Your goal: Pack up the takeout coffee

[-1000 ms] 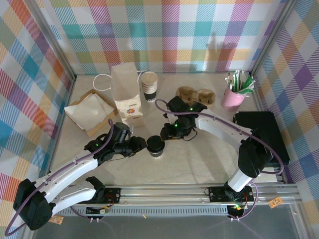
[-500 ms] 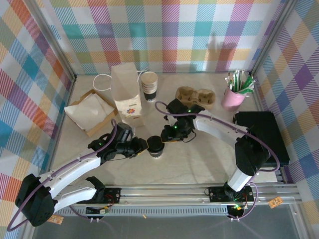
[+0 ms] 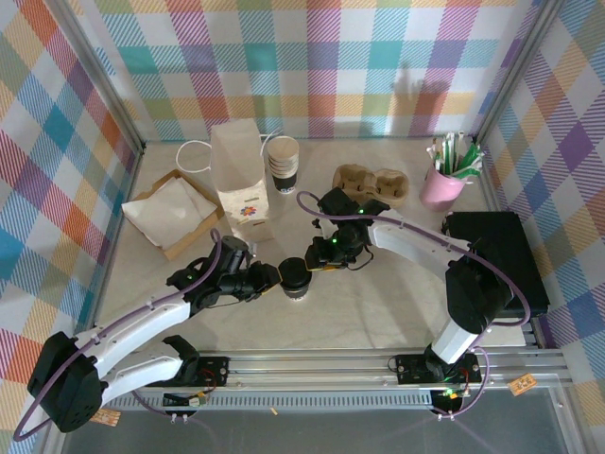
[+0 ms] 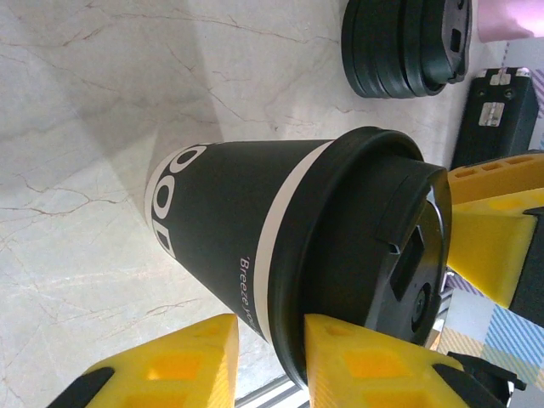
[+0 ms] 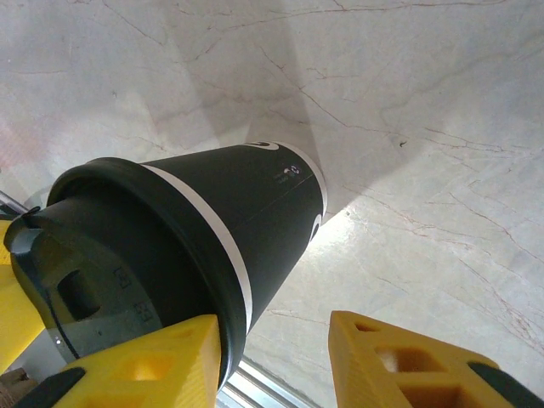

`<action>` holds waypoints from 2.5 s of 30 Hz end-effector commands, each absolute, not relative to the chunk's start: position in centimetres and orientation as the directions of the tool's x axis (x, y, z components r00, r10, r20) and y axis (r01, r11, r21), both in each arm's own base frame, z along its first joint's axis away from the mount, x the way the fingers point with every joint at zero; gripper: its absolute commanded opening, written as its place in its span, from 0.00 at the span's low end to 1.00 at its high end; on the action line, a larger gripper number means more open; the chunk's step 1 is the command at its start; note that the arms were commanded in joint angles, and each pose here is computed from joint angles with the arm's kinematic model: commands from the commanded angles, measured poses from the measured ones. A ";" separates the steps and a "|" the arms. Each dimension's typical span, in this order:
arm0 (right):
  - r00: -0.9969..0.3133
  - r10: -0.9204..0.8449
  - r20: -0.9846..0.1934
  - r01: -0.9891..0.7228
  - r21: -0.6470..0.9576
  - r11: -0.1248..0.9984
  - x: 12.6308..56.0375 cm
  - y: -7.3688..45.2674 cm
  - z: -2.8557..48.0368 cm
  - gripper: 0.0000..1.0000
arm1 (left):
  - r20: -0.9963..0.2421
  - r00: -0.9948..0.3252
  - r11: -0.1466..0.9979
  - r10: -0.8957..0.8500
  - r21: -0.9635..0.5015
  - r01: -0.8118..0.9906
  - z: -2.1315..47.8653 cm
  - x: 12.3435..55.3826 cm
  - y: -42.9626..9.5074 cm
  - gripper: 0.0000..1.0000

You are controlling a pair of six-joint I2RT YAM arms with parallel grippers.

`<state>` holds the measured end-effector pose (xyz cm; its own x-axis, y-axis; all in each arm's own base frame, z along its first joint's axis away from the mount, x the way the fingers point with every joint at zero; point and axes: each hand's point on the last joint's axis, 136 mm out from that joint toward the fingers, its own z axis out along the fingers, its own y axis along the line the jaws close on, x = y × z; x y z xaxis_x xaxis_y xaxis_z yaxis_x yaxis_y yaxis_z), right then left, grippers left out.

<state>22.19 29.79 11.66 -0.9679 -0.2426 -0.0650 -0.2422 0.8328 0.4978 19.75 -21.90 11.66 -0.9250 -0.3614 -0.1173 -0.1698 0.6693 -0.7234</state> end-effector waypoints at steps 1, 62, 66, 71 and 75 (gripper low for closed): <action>-0.971 -0.239 0.005 -0.210 0.456 0.865 21.1 28.9 9.0 0.39 | -0.051 -0.927 0.713 -0.371 -0.656 -0.249 8.1 18.1 -20.3 0.26; -0.984 -0.174 -0.046 -0.174 0.479 0.860 19.0 26.6 13.4 0.46 | -0.209 -0.924 0.771 -0.319 -0.625 -0.124 13.6 19.9 -19.9 0.38; -0.983 -0.165 -0.086 -0.186 0.470 0.863 19.3 26.1 14.1 0.47 | -0.171 -0.925 0.733 -0.339 -0.665 -0.145 13.7 18.8 -19.8 0.38; -0.982 -0.161 -0.097 -0.188 0.460 0.868 20.0 25.9 13.7 0.47 | -0.112 -0.930 0.679 -0.349 -0.714 -0.169 13.3 17.5 -20.2 0.38; -0.982 -0.159 -0.104 -0.190 0.472 0.861 21.0 26.4 13.5 0.46 | -0.069 -0.938 0.649 -0.341 -0.739 -0.182 12.7 17.0 -21.2 0.37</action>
<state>20.07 26.04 13.27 -0.9845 -0.1534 -0.0853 -0.1756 0.8659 0.4684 17.51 -20.07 12.53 -0.9304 -0.3461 -0.1209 -0.1673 0.6942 -0.7001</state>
